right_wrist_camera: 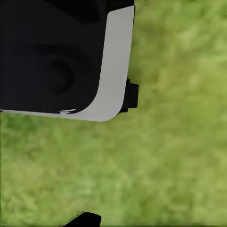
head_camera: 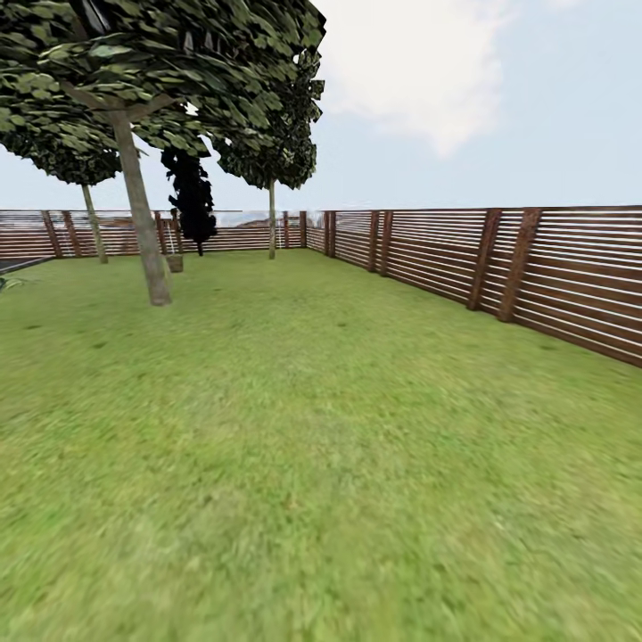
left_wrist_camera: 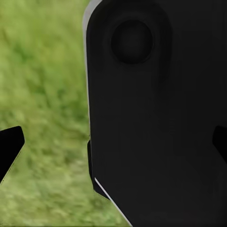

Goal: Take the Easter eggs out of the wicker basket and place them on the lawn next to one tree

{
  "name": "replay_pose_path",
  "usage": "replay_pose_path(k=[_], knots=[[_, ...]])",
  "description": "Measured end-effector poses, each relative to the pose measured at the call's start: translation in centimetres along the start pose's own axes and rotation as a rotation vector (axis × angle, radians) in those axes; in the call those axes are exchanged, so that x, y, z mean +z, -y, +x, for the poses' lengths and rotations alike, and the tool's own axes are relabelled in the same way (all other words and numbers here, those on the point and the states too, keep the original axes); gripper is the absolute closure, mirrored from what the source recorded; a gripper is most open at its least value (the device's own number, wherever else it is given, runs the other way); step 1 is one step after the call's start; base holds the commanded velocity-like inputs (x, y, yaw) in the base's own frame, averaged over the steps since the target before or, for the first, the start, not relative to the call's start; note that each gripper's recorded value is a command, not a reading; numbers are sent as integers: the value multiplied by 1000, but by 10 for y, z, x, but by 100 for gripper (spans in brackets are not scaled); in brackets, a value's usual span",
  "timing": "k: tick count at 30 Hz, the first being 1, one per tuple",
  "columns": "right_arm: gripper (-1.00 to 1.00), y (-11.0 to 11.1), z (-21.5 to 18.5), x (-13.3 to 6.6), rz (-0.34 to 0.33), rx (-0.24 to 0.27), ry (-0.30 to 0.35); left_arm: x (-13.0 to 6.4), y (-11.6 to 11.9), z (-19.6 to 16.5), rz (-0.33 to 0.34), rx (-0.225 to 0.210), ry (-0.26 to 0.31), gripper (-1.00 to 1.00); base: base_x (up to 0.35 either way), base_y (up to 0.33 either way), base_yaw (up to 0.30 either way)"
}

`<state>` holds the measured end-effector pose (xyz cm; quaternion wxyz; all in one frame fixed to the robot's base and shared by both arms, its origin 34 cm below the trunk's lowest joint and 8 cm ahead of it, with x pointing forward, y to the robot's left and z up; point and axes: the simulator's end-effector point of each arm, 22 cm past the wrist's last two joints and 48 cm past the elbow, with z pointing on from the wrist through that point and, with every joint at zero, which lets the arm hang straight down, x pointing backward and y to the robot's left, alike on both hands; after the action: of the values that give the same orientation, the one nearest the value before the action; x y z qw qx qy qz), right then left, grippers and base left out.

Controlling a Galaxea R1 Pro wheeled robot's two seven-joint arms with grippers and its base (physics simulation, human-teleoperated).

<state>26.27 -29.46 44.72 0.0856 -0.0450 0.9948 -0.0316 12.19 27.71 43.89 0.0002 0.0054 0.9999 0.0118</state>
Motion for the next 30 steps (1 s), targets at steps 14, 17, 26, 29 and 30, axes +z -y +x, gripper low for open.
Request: replay_pose_path(k=[14, 17, 26, 29, 30], knots=[[-100, 1, 0, 0, 1, -1, 1, 0, 0, 0, 0, 0, 0, -100, 339, 0, 0], [-100, 0, 0, 0, 0, 0, 1, 0, 0, 0, 0, 0, 0, -100, 339, 0, 0], [-100, 0, 0, 0, 0, -1, 0, 0, 1, 0, 1, 0, 1, -100, 318, 0, 0], [-100, 1, 0, 0, -1, -3, -1, 0, 2, 0, 3, 1, 2, -100, 83, 0, 0], [-100, 1, 0, 0, -2, -5, -1, 0, 2, 0, 3, 1, 2, -100, 27, 0, 0]])
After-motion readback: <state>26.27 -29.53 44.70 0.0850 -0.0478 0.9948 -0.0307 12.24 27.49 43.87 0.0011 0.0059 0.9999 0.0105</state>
